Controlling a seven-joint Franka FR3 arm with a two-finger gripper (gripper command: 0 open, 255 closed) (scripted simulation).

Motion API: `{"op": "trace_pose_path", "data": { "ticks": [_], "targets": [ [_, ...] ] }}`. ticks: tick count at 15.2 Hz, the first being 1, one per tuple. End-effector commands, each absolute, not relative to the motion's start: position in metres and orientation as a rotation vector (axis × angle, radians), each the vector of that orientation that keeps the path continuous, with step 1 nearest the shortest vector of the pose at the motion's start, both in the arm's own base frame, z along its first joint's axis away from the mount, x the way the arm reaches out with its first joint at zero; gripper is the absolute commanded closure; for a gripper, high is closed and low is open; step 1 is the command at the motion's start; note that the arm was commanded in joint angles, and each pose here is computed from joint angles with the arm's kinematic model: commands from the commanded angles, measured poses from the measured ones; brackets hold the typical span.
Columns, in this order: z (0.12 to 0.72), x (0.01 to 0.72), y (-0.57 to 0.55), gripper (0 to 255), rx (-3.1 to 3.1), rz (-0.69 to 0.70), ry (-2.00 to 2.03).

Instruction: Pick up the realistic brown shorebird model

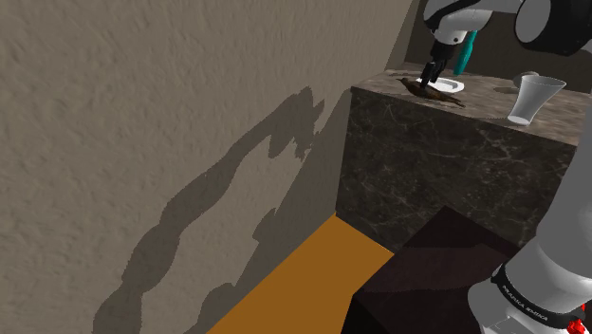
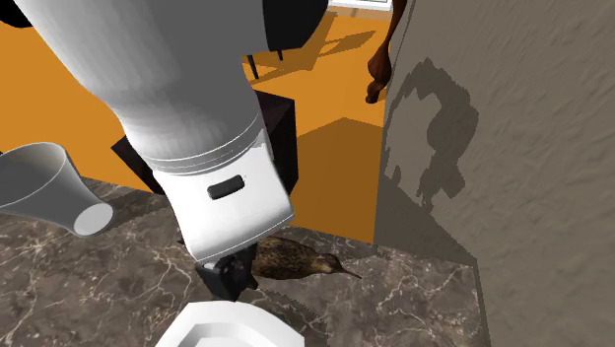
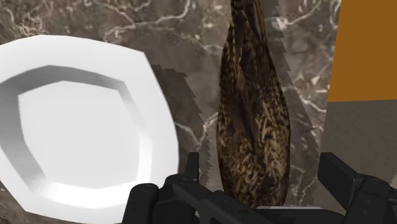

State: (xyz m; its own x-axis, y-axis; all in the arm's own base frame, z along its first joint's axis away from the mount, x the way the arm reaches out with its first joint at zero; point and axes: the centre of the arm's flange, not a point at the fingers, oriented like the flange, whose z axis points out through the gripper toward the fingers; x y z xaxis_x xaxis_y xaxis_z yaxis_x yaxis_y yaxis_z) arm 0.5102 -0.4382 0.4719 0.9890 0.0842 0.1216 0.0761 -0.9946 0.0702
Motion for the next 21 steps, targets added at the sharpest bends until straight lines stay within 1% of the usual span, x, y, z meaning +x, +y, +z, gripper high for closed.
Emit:
{"op": "trace_pose_path", "data": {
  "ticks": [1,4,7,8,17,21],
  "targets": [
    [0.462,0.511,-0.441,0,3.067,0.193,0.125],
    [0.446,0.511,-0.441,0,3.067,0.193,0.125],
    [0.443,0.511,-0.441,0,3.067,0.193,0.125],
    [0.443,0.511,-0.441,255,3.067,0.193,0.125],
    [0.443,0.511,-0.441,255,3.067,0.193,0.125],
    [0.464,0.511,-0.441,255,3.067,0.193,0.125]
  ]
}}
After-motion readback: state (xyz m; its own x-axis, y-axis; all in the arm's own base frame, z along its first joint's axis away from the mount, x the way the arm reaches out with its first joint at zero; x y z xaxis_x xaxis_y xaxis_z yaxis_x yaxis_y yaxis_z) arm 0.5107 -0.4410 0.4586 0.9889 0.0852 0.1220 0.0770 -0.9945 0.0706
